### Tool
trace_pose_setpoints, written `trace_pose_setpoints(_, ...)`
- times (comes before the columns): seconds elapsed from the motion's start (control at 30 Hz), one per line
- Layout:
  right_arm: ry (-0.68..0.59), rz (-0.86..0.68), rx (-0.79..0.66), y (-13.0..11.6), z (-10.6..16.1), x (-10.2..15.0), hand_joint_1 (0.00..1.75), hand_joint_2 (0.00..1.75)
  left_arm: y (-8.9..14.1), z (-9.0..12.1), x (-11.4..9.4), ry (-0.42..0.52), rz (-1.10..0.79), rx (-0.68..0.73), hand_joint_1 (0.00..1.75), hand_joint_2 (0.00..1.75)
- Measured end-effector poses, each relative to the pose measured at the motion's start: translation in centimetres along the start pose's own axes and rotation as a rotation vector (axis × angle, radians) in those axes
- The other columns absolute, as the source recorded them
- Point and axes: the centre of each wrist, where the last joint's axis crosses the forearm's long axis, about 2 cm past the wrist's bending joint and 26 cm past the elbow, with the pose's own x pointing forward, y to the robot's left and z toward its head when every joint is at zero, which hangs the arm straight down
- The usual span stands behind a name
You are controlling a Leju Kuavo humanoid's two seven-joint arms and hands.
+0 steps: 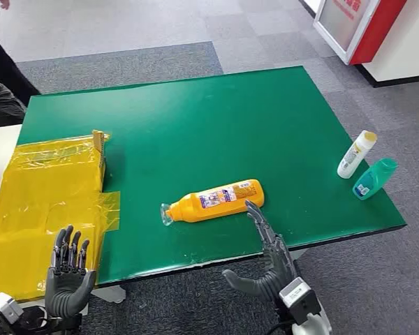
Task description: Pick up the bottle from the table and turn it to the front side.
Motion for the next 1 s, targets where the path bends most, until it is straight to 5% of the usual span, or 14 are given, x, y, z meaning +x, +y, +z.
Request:
trace_pose_setpoints(0.6, 0.116, 0.137, 0.018, -0.1, -1.1, -0.1, 0.0, 1.75, 0.3, 0.1, 1.2, -0.021, -0.067, 0.002, 0.0, 1.75)
trace_pose_setpoints(1.0, 0.372, 0.638, 0.295, -4.1, -10.6, -3.2, 0.0, 1.75, 2.4, -0.8, 2.1, -0.053, -0.122, -0.002, 0.0, 1.75)
